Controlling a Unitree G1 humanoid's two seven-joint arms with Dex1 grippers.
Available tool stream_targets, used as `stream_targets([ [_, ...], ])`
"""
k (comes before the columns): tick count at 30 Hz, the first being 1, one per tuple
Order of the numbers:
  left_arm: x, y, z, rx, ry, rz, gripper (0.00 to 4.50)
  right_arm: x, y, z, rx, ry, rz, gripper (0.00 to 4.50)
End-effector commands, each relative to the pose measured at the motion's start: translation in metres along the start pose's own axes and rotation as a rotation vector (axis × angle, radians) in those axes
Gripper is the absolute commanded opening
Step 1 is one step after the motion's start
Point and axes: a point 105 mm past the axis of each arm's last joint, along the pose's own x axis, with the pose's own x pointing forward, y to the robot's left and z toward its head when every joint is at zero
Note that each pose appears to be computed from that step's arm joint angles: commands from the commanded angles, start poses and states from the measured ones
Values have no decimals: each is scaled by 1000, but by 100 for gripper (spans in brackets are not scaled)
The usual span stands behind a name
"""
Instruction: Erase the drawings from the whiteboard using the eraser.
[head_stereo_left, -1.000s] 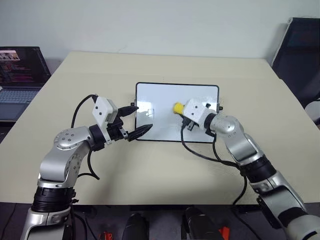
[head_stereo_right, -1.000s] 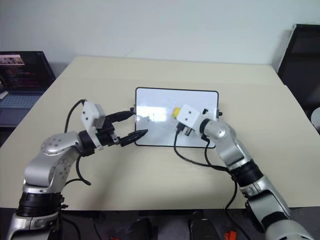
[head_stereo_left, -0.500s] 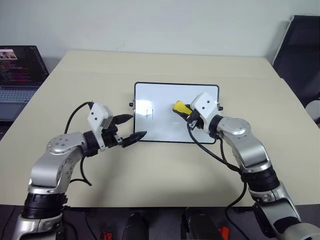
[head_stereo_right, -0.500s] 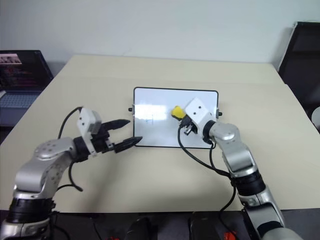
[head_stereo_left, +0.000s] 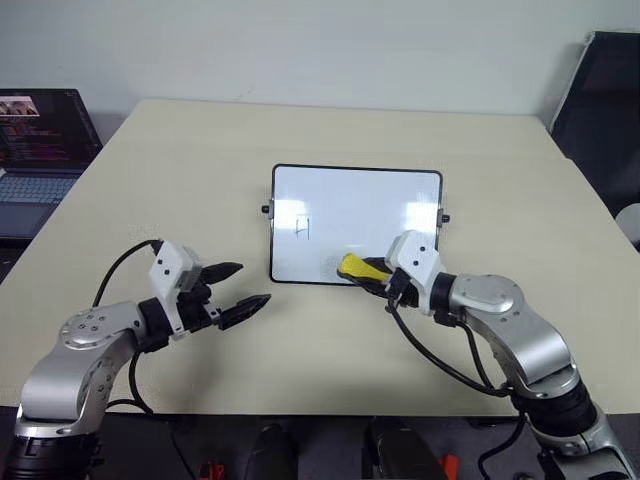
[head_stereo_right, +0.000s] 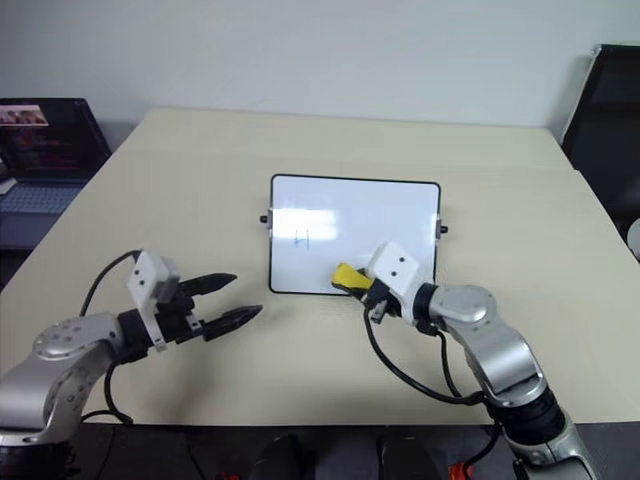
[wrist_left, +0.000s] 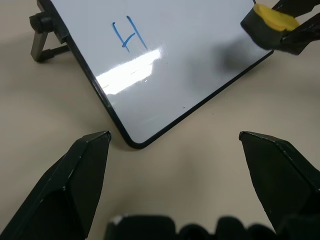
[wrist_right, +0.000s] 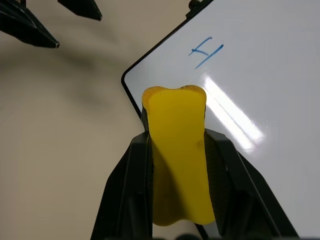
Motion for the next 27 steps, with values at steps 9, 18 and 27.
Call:
stream_targets([
  [9, -5, -1, 17, 48, -31, 16, 450, -1, 4, 6, -39, -13, 58, 109],
  [18, -2, -10, 20, 70, -32, -9, 450, 10, -9, 19, -84, -61, -19, 109],
  [27, 7, -10, 25, 92, -12, -49, 450, 65, -32, 45, -297, -65, -117, 109],
])
